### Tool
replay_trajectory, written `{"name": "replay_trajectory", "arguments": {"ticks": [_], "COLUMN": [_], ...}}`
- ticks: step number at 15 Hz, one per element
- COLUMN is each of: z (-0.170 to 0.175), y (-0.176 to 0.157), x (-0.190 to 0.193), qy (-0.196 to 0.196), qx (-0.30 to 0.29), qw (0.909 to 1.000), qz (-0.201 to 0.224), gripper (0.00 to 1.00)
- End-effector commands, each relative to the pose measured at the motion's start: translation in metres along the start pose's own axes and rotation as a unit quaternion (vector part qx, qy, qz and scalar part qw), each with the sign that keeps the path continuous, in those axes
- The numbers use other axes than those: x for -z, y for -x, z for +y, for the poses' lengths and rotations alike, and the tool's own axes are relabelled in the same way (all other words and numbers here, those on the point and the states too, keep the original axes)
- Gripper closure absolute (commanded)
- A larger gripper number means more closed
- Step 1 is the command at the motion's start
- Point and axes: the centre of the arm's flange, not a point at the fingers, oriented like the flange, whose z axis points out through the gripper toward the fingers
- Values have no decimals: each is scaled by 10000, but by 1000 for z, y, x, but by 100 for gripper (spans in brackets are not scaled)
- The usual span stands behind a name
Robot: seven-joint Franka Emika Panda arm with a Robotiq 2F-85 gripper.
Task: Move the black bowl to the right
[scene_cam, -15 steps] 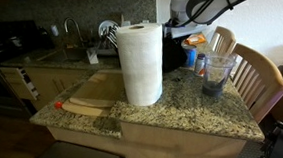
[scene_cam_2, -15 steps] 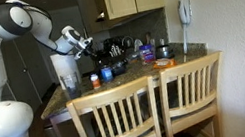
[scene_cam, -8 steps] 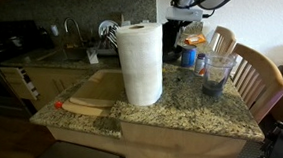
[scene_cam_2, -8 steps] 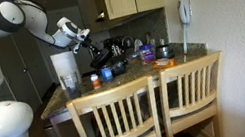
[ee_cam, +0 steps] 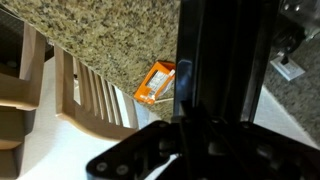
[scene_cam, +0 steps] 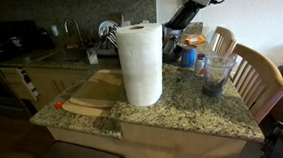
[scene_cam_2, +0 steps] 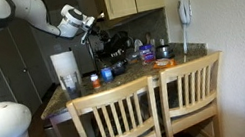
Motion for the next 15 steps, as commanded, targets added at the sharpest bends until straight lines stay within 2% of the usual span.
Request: {"name": "replay_trajectory", "arguments": {"ticks": [1, 3, 5, 10, 15], "z": [35, 49, 62, 77, 79], "y": [-31, -40, -35, 15, 49], "x": [-37, -62, -91, -149, -167], "qy": [150, 286, 237, 270, 153], "qx": [-985, -1479, -1691, -1950, -2103], "qw": [9946, 9881, 9849, 9794, 9772], "qz": [282, 317, 271, 453, 241], "gripper": [98, 98, 98, 98, 98]}}
